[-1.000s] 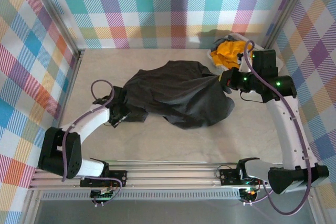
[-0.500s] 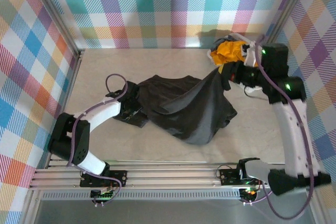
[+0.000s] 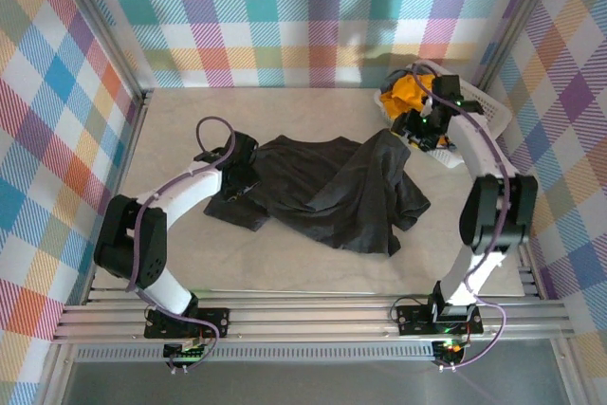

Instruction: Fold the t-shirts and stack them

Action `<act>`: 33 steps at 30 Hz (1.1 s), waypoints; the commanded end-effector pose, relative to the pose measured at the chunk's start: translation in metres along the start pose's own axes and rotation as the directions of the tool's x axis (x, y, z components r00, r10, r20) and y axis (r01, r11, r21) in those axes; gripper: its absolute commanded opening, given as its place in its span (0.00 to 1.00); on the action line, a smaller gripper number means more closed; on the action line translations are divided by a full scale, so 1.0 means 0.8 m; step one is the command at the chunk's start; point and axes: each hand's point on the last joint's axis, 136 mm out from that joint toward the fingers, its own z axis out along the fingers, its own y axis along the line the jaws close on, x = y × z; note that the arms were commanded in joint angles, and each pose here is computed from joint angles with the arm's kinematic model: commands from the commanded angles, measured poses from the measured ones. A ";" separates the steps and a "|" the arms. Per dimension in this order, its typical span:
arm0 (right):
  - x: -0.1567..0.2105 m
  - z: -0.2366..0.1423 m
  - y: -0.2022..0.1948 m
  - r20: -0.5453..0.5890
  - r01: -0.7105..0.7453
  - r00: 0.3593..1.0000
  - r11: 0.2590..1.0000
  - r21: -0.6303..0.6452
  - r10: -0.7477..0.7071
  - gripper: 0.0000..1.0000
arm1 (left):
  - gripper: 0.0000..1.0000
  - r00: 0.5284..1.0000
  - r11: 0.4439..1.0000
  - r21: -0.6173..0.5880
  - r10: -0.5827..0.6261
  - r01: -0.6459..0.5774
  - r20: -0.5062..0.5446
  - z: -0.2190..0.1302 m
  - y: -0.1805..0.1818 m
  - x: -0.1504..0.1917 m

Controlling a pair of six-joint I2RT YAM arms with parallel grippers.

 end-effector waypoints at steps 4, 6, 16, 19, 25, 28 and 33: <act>0.127 -0.066 -0.054 0.017 -0.234 0.972 0.970 0.064 0.233 0.33 | 0.64 1.000 0.999 -0.042 -0.024 0.024 -0.001 0.001 0.034 -0.033; 0.201 -0.055 -0.080 -0.045 -0.360 0.930 0.928 0.098 0.365 0.29 | 0.61 0.999 0.999 -0.019 -0.039 0.039 -0.012 0.010 0.035 -0.045; 0.329 -0.006 -0.144 -0.172 -0.513 0.829 0.846 0.142 0.532 0.25 | 0.56 0.990 0.996 0.073 0.058 -0.049 -0.125 0.051 -0.025 -0.047; 0.338 0.004 -0.143 -0.194 -0.514 0.828 0.851 0.109 0.526 0.22 | 0.54 0.985 0.991 0.087 0.109 -0.098 -0.131 0.054 -0.049 -0.031; 0.314 -0.019 -0.134 -0.141 -0.420 0.893 0.903 0.086 0.428 0.24 | 0.48 0.972 0.961 0.173 0.230 -0.217 -0.055 0.012 -0.125 0.024; 0.303 -0.017 -0.125 -0.147 -0.380 0.911 0.922 0.071 0.386 0.23 | 0.43 0.954 0.934 0.213 0.299 -0.287 -0.027 -0.012 -0.163 0.073; 0.280 -0.004 -0.100 -0.168 -0.315 0.934 0.949 0.031 0.316 0.20 | 0.38 0.914 0.878 0.321 0.399 -0.356 -0.077 -0.020 -0.226 0.171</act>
